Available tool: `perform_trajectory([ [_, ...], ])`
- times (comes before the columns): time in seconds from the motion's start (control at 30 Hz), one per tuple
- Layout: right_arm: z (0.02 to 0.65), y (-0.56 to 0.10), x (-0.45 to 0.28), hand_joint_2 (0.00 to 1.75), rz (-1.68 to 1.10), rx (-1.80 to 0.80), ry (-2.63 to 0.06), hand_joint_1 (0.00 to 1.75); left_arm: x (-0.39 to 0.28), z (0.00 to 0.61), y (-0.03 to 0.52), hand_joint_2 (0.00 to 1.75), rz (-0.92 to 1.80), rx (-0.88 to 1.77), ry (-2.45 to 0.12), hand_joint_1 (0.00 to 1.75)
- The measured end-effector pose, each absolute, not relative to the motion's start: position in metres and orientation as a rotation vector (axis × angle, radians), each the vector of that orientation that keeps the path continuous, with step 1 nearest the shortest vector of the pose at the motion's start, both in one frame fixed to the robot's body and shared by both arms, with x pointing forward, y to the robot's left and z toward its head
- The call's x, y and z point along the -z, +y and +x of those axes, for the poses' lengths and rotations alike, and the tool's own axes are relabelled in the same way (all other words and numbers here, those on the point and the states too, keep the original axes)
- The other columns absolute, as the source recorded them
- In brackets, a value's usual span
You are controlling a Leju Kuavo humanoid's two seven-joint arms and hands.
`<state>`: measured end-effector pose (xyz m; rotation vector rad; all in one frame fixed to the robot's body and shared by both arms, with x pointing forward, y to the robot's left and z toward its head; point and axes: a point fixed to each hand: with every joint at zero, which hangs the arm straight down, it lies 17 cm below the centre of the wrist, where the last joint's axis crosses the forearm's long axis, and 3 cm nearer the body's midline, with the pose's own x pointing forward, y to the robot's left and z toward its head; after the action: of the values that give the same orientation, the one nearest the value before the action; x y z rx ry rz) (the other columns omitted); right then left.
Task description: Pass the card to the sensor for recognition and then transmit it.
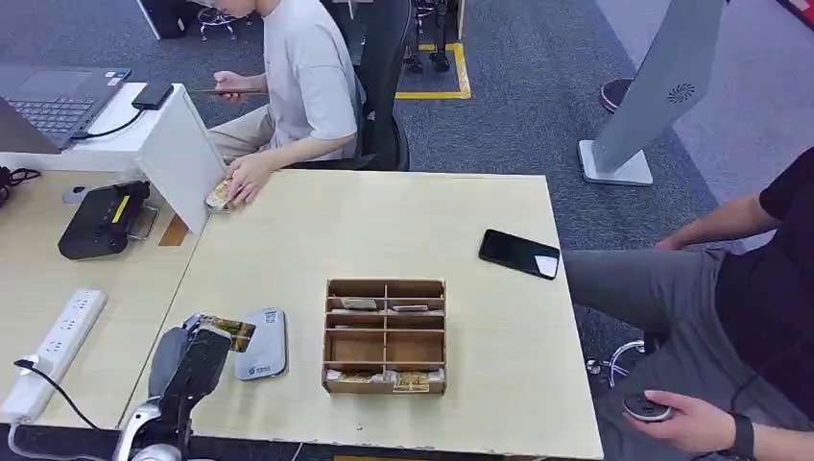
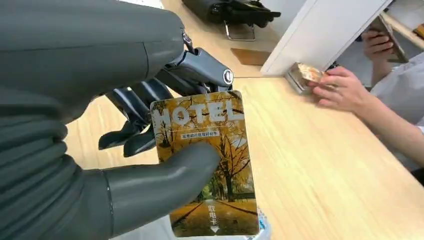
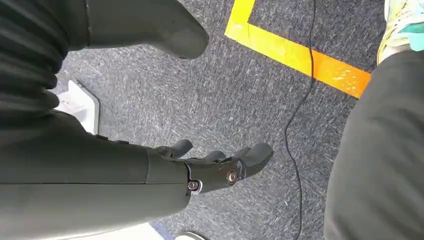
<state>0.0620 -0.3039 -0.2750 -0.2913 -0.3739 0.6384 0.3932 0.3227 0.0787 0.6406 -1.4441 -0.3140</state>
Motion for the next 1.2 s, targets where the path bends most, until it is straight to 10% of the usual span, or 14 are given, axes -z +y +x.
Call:
perform_trajectory([
  [1.2, 0.062, -0.302, 0.275, 1.75, -0.29, -0.666, -0.369, 0.0, -0.006, 0.39, 0.339, 1.75, 0.661, 0.267, -1.263, 1.75],
])
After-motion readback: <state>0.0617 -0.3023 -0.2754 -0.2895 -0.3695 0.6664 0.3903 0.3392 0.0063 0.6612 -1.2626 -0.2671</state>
